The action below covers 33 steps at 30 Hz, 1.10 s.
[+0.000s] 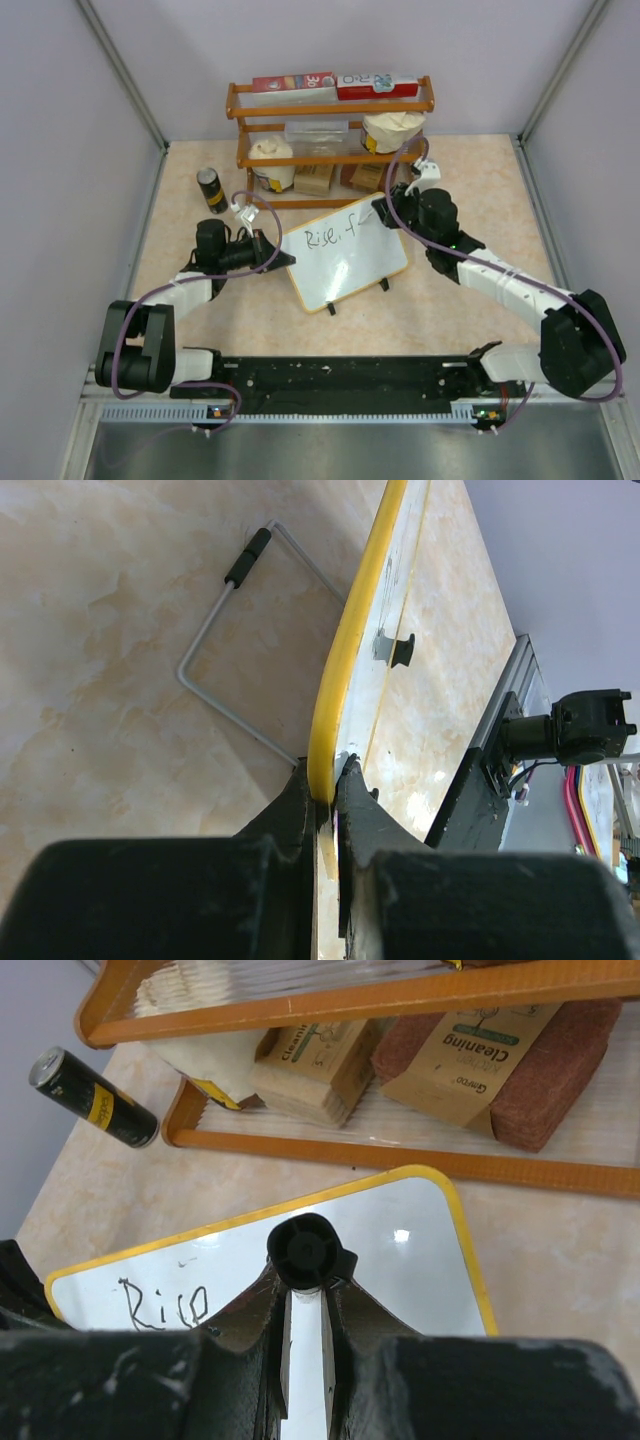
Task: Write a sentence on the whiteboard
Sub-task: Write on the whiteboard with the whiteboard.
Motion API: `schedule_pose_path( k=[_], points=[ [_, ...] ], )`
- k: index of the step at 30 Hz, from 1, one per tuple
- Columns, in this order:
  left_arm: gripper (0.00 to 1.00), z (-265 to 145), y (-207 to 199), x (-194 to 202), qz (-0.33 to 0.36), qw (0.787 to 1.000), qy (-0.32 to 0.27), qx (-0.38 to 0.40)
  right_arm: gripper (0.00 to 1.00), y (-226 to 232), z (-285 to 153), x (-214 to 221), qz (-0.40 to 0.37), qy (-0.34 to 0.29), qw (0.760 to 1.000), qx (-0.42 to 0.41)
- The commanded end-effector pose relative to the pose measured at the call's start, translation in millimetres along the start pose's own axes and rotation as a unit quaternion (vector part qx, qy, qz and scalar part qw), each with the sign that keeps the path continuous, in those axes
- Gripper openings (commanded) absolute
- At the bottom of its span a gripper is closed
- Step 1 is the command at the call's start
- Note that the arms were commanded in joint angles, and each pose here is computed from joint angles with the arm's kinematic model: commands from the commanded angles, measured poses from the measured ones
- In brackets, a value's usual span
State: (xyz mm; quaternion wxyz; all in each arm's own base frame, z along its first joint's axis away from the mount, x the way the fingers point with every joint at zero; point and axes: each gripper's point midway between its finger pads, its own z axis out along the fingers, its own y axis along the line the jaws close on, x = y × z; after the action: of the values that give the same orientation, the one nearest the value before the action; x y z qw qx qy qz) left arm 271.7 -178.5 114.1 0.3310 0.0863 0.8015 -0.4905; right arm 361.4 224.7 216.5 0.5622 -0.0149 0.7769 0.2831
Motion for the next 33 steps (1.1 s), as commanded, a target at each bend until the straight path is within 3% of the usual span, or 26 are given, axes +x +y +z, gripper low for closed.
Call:
schedule_pose_path(
  k=[1, 8, 33],
  points=[
    [0.00, -3.1, 45.2, 7.2, 0.038, 0.994, -0.010, -0.101, 0.00, 8.3, 9.5, -13.9, 0.005, -0.012, 1.000, -0.015],
    [0.00, -2.9, 45.5, 6.7, 0.037, 0.994, -0.011, -0.102, 0.00, 15.4, 10.2, -6.1, 0.001, 0.006, 0.999, -0.038],
    [0.00, -3.2, 45.6, 6.6, 0.038, 0.994, -0.012, -0.103, 0.00, -8.5, 2.7, 15.9, -0.016, 0.031, 0.999, 0.006]
  ],
)
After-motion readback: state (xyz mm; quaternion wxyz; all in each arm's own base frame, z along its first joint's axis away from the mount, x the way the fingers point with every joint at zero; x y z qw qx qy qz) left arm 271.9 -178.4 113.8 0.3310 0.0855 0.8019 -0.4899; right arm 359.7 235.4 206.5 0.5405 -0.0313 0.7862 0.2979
